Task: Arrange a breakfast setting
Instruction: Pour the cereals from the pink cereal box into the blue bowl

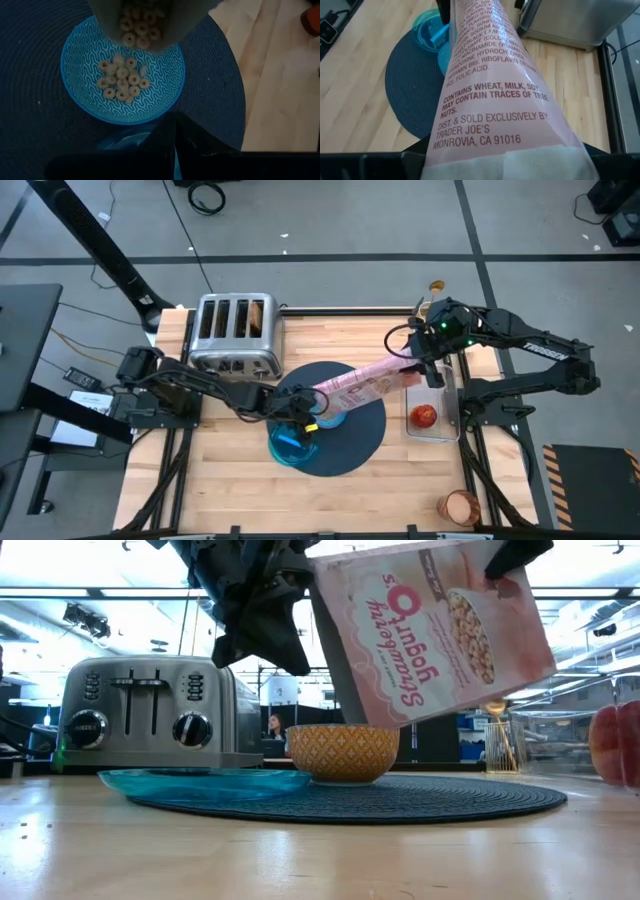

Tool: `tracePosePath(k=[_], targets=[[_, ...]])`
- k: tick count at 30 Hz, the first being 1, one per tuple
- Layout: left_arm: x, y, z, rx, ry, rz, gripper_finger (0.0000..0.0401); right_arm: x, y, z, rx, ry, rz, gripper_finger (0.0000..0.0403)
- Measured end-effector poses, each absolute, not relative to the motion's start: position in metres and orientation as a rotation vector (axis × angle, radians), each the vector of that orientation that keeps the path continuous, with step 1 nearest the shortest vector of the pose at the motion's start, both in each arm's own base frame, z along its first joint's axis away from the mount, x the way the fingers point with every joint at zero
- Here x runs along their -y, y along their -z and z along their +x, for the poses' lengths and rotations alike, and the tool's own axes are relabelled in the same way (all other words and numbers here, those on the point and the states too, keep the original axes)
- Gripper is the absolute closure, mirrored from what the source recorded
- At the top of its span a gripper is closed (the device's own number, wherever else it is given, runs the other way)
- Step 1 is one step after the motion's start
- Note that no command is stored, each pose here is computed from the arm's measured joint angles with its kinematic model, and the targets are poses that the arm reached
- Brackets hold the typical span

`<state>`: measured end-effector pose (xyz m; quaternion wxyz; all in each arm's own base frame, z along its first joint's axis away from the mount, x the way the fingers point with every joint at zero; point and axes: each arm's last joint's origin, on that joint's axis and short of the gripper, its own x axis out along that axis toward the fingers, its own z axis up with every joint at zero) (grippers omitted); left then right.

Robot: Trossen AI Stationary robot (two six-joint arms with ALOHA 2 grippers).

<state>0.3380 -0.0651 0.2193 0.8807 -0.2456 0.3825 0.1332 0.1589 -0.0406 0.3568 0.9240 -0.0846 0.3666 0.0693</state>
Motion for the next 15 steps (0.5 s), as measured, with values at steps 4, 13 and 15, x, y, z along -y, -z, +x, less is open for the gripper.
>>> tracePosePath(k=[4, 13, 15], targets=[[0.0650, -0.2242, 0.3357, -0.788, -0.272, -0.519, 0.0395, 0.0410, -0.3570, 0.1604, -0.749, -0.146, -0.177, 0.0214], [0.0647, -0.2268, 0.3343, -0.783, -0.271, -0.520, 0.0395, 0.0384, -0.3635, 0.1592, -0.741, -0.148, -0.202, 0.0213], [0.0647, -0.2268, 0.3343, -0.783, -0.271, -0.520, 0.0395, 0.0374, -0.3633, 0.1590, -0.742, -0.156, -0.191, 0.0213]])
